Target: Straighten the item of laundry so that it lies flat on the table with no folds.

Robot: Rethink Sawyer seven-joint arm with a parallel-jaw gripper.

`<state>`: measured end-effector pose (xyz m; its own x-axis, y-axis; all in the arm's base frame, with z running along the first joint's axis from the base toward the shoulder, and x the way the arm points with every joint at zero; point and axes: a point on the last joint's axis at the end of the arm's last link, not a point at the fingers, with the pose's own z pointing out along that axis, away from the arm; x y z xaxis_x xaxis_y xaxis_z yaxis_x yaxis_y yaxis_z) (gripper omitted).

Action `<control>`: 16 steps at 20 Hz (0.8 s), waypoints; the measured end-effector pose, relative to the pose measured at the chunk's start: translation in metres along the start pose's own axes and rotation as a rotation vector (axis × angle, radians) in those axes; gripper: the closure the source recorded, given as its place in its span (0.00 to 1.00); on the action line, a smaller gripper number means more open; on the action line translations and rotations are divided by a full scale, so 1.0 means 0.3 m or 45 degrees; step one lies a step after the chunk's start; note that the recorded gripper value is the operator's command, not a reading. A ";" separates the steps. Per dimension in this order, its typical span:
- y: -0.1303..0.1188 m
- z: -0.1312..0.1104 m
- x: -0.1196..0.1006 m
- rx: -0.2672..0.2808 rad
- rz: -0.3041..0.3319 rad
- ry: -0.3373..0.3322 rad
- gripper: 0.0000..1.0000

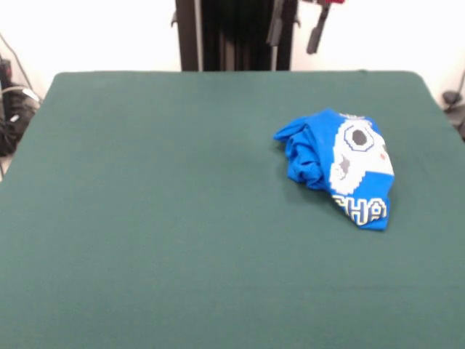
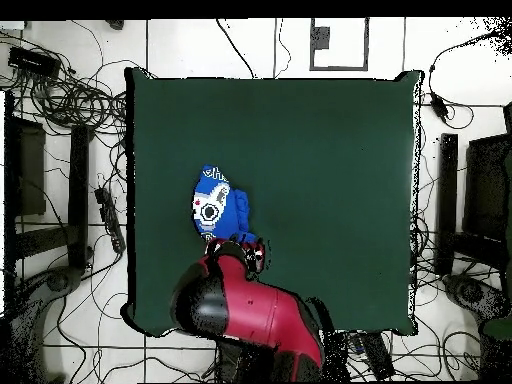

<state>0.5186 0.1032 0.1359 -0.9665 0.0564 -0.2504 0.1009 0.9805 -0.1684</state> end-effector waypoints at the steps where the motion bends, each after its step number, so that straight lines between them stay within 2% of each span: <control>1: -0.006 0.015 0.002 -0.004 0.008 -0.007 0.00; 7: 0.001 0.086 0.024 -0.040 0.028 -0.028 0.00; 8: 0.018 0.114 0.043 -0.059 0.029 -0.024 0.00; 16: 0.105 0.174 0.116 -0.111 0.003 -0.005 0.00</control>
<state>0.5005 0.1263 0.0721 -0.9653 0.0581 -0.2544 0.0821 0.9930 -0.0846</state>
